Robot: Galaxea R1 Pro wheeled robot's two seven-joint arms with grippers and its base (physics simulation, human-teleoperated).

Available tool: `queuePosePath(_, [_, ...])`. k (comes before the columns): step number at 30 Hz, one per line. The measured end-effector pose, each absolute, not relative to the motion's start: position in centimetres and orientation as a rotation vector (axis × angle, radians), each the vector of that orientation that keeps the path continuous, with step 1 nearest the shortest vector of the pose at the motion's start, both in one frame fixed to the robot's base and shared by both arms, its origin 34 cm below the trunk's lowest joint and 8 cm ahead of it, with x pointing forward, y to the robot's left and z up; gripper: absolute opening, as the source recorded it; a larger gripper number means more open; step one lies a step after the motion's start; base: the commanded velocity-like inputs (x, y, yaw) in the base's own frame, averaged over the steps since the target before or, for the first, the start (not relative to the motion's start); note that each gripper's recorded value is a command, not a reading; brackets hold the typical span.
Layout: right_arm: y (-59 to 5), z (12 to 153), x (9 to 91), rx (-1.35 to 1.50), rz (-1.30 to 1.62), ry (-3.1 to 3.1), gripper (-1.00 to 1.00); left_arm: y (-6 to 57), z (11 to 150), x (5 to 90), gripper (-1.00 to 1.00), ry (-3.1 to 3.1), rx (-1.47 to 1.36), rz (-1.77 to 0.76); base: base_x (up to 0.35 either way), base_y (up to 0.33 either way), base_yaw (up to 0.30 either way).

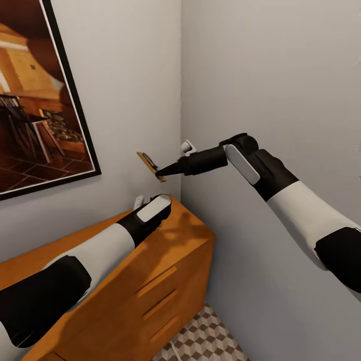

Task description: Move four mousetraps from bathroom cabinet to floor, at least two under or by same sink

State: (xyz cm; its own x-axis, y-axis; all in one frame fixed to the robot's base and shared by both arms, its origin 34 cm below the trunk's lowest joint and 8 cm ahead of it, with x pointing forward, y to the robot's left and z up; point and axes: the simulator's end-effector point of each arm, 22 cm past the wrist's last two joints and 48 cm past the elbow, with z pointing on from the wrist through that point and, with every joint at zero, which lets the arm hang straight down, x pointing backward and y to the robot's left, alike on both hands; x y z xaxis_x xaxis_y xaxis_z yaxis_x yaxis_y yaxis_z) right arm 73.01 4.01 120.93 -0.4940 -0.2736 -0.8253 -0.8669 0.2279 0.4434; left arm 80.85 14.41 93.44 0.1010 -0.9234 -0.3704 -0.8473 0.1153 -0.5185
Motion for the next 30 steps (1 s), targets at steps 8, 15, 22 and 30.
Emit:
queuePosePath(8, [5.1, 123.9, 70.1, -1.114, 1.374, 1.794, -1.00, 15.2, 92.8, 80.6, 1.00, 1.739, -1.744, -0.114, 0.000, -0.027, 0.000])
queuePosePath(15, [4.5, 129.5, 68.0, -1.055, 1.635, 1.644, -1.00, 15.3, 92.7, 80.5, 1.00, 1.739, -1.745, -0.111, 0.000, -0.001, 0.000])
queuePosePath(22, [2.7, 138.5, 68.9, -1.054, 1.562, 1.533, -1.00, 15.1, 92.8, 80.6, 1.00, 1.740, -1.741, -0.116, 0.000, 0.000, 0.000])
queuePosePath(30, [-0.3, 146.9, 70.9, -0.951, 1.532, 1.443, -1.00, 15.0, 92.9, 80.6, 1.00, 1.740, -1.737, -0.121, 0.000, -0.003, 0.000])
